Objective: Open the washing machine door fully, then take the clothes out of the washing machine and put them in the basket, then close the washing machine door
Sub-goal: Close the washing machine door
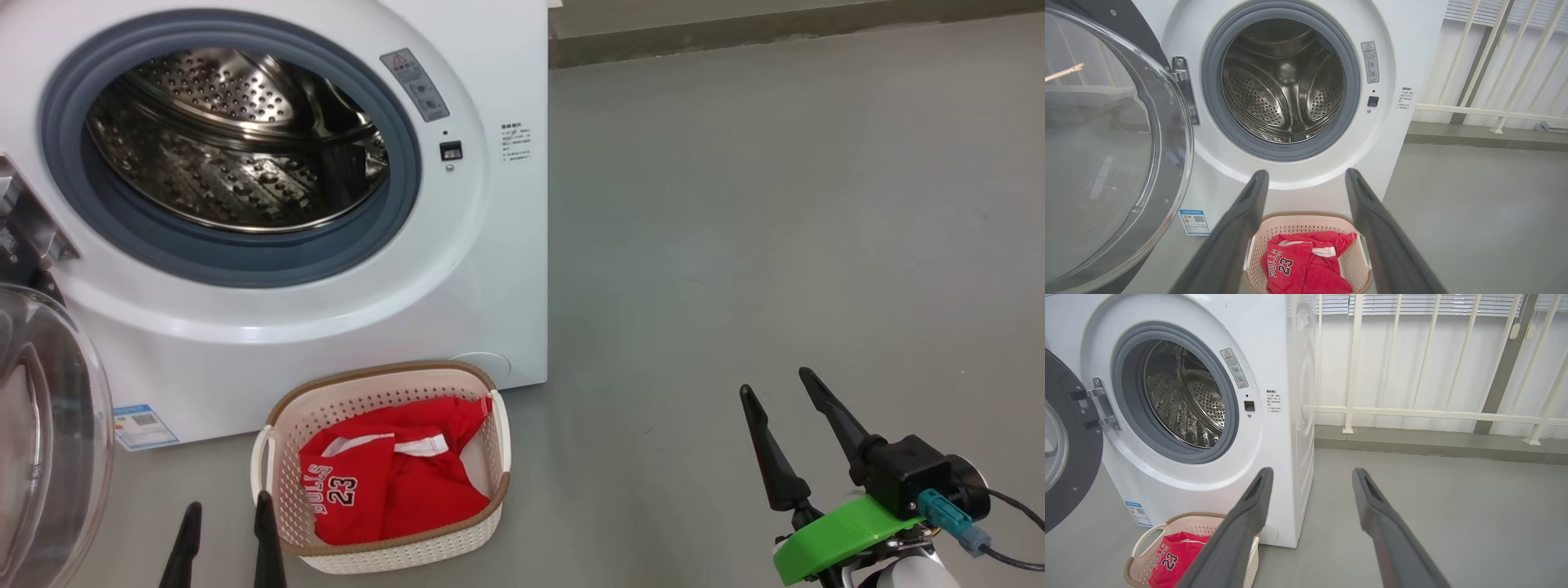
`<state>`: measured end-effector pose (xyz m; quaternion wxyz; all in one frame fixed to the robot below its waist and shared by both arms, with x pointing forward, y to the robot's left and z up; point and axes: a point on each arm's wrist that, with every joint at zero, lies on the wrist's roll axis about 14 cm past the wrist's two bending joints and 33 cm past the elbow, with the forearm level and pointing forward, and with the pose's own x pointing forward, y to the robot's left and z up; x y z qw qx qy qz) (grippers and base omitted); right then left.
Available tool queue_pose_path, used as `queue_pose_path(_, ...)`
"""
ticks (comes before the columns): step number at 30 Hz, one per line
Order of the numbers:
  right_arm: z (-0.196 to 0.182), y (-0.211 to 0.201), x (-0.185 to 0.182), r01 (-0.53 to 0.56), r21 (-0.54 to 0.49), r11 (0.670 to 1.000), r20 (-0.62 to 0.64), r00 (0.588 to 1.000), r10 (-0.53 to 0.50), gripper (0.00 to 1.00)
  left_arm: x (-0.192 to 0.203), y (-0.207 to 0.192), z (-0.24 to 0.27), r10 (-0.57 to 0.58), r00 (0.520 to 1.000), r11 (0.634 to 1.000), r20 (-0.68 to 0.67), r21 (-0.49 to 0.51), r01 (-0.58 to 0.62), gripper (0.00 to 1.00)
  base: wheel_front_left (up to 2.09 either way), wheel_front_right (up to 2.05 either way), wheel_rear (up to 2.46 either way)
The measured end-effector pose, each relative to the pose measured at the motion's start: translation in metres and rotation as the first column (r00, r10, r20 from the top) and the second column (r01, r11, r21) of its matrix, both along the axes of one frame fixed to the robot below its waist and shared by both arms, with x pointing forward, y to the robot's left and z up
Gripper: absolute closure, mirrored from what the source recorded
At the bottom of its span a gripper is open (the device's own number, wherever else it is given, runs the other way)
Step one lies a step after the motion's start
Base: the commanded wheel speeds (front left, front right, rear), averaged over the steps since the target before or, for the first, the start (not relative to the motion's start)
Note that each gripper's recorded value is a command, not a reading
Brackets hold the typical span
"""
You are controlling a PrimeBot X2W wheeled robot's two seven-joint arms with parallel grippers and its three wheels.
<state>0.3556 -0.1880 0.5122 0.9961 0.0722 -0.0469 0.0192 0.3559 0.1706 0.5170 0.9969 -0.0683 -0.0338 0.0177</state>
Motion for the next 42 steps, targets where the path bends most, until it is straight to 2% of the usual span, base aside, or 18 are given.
queue_pose_path(12, -0.001, 0.021, 0.01, -0.063, -0.001, 0.998, -0.005, 0.998, 0.063, 0.0, -0.009, 0.017, 0.008, 0.075, 0.997, 0.997, 0.022, 0.004, -0.075, 0.0, 0.0, 0.0, 0.0)
queue_pose_path(23, 0.003, 0.064, 0.024, -0.19, -0.008, 0.982, 0.007, 0.982, 0.19, 0.0, -0.026, 0.047, 0.025, 0.185, 0.981, 0.983, 0.051, -0.01, -0.185, 0.0, 0.0, 0.0, 0.0)
queue_pose_path(33, 0.021, 0.117, 0.039, -0.337, -0.014, 0.941, 0.054, 0.94, 0.338, 0.0, -0.057, 0.08, 0.036, 0.306, 0.949, 0.952, 0.076, -0.001, -0.307, 0.0, 0.0, 0.0, 0.0)
queue_pose_path(42, 0.025, 0.161, 0.036, -0.453, -0.019, 0.891, 0.06, 0.889, 0.453, 0.0, -0.09, 0.111, 0.04, 0.417, 0.905, 0.906, 0.088, 0.044, -0.422, 0.0, 0.0, 0.0, 0.0)
